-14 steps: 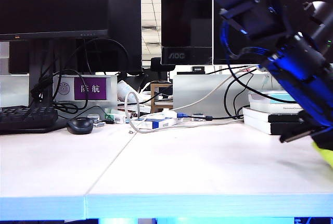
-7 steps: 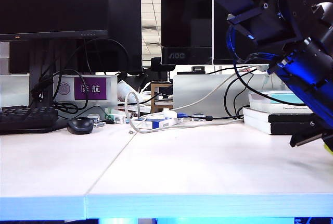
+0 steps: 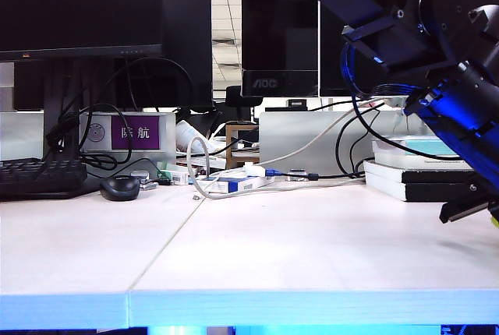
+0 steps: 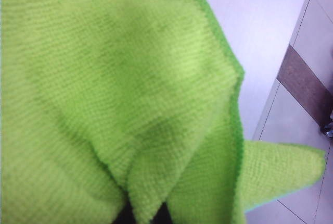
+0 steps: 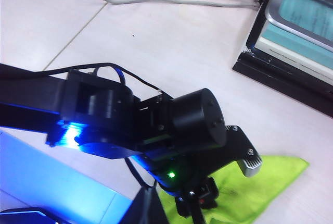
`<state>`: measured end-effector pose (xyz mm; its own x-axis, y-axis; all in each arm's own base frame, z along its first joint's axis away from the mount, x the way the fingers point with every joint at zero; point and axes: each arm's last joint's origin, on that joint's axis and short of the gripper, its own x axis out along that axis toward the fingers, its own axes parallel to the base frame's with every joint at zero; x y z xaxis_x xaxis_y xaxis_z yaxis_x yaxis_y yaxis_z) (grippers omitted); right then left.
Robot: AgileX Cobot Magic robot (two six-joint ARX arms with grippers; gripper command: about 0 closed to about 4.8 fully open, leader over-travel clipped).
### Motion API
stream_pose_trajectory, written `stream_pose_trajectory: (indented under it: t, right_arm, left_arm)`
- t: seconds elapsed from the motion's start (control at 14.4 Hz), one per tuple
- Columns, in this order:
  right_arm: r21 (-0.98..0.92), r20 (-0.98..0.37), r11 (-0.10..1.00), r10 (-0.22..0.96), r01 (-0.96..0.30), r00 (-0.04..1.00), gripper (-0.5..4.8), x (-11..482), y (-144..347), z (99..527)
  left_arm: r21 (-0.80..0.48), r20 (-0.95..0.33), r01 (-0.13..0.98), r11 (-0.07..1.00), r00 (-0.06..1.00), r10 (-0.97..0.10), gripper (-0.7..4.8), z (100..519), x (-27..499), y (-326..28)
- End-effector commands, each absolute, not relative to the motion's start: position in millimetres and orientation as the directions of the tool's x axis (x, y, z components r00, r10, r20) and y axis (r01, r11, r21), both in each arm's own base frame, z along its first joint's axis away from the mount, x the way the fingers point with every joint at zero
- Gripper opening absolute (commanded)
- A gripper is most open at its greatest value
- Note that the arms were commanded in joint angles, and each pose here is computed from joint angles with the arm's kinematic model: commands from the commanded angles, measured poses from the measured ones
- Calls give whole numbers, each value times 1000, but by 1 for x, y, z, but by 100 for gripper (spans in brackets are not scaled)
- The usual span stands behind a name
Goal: Wipe the table from left to right using the rag.
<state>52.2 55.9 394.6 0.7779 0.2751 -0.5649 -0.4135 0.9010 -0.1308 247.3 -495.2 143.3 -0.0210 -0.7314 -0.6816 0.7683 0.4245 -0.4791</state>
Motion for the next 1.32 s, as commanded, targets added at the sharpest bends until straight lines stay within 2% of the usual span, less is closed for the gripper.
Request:
stream_pose_trajectory:
  t: [0.07,0.14,0.56,0.91,0.98,1.11,1.18,1.32]
  right_arm:
    - [-180,-572,951,106,-251,813,-5,49,45,389]
    - [-199,-560,957,64,-210,826,-5,49,43,388]
    - [-140,-526,987,-4,-82,851,-5,43,23,390]
    - [-116,-555,991,-12,-64,832,-5,43,21,389]
    - [-115,-554,991,-11,-64,832,-5,43,21,389]
    - [-115,-555,991,-10,-65,832,-5,43,21,389]
    - [-115,-555,991,-10,-65,832,-5,43,21,389]
    - [-119,-552,991,-16,-59,834,-5,43,21,389]
  left_arm:
    - [-471,-718,760,448,-35,-695,-6,130,243,-495]
    - [-470,-720,759,450,-36,-693,-6,130,243,-494]
    - [-463,-733,754,466,-30,-680,-6,129,246,-492]
    - [-459,-731,759,461,-28,-682,-4,130,246,-492]
    - [-460,-732,759,461,-30,-681,17,131,246,-492]
    - [-475,-731,747,465,-42,-681,208,136,248,-489]
    - [-477,-730,745,466,-40,-682,241,139,248,-488]
    - [-482,-711,741,468,-17,-703,242,156,258,-482]
